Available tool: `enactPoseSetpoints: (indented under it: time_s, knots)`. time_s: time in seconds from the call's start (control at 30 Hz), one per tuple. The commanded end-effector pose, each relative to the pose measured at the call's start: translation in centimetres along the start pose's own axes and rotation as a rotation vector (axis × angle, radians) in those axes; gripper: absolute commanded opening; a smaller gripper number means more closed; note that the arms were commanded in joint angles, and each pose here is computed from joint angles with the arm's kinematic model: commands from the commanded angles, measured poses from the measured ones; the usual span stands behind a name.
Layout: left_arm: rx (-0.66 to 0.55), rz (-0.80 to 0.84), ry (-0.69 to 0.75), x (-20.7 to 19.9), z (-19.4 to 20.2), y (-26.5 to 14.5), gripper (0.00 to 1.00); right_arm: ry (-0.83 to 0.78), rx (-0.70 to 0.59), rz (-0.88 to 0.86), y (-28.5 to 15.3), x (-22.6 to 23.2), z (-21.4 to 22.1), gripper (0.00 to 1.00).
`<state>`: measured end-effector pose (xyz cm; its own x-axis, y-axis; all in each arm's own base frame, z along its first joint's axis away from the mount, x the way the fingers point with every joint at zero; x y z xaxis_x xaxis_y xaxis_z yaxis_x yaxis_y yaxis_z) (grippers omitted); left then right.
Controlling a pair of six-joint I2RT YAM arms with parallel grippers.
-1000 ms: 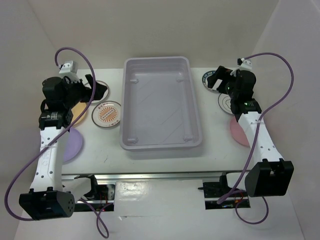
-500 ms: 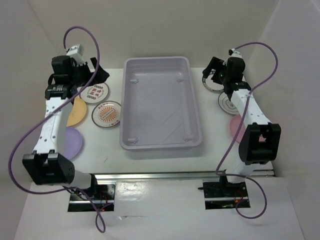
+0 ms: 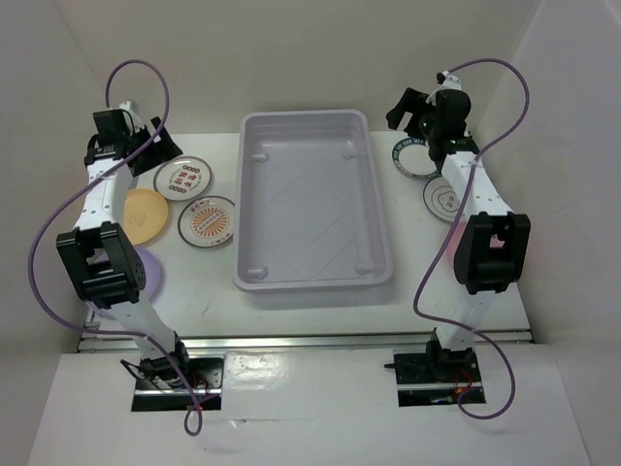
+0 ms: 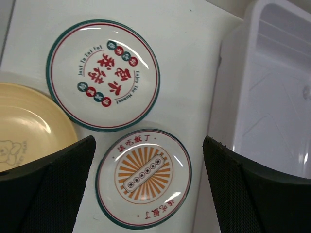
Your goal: Place the plates into the plastic bin on the countertop
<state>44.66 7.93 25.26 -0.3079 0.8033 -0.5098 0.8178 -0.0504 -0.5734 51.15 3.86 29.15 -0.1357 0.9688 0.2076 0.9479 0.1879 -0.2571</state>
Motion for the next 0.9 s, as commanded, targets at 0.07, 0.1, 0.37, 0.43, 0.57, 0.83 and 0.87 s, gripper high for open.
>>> enactPoseSetpoints:
  time_s: [0.07, 0.1, 0.37, 0.43, 0.57, 0.83, 0.87]
  knots:
    - [-0.061, 0.030, 0.073, 0.1, -2.5, 0.0, 0.96, -0.059, -0.071, -0.069, 0.9, 0.5, -1.4, 1.00]
    - [-0.071, 0.014, 0.067, 0.6, -2.8, -0.1, 0.96, -0.060, -0.069, -0.082, 0.9, 0.6, -1.4, 1.00]
    - [0.016, -0.190, -0.009, 4.4, -0.3, 0.9, 0.88, -0.041, -0.013, -0.129, 2.4, 0.8, -0.1, 1.00]
    - [0.026, -0.290, 0.017, 6.1, 0.9, 0.5, 0.86, -0.041, -0.013, -0.129, 2.4, 0.8, -0.1, 1.00]
    - [0.053, -0.377, 0.067, 6.8, 2.0, 0.4, 0.85, -0.039, -0.005, -0.118, 2.7, 0.5, 0.3, 1.00]
    - [0.130, -0.523, 0.132, 8.7, 4.6, 1.6, 0.76, -0.043, 0.007, -0.082, 3.0, 0.0, 0.5, 1.00]
    - [0.151, -0.523, 0.147, 8.8, 5.4, 2.1, 0.76, -0.043, 0.005, -0.072, 3.0, -0.1, 0.5, 1.00]
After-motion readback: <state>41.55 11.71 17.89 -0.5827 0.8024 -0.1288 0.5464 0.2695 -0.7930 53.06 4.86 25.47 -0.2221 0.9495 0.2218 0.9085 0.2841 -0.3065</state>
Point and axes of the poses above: each gripper's point midway between its finger pads, its own y axis out along the fingers, its own x axis along the line the jaws close on, z = x × y, the point moved 6 cm from there along -y, back along the fingers, and after that the axes turned 11 degrees about -y, right-handed, at the moved point
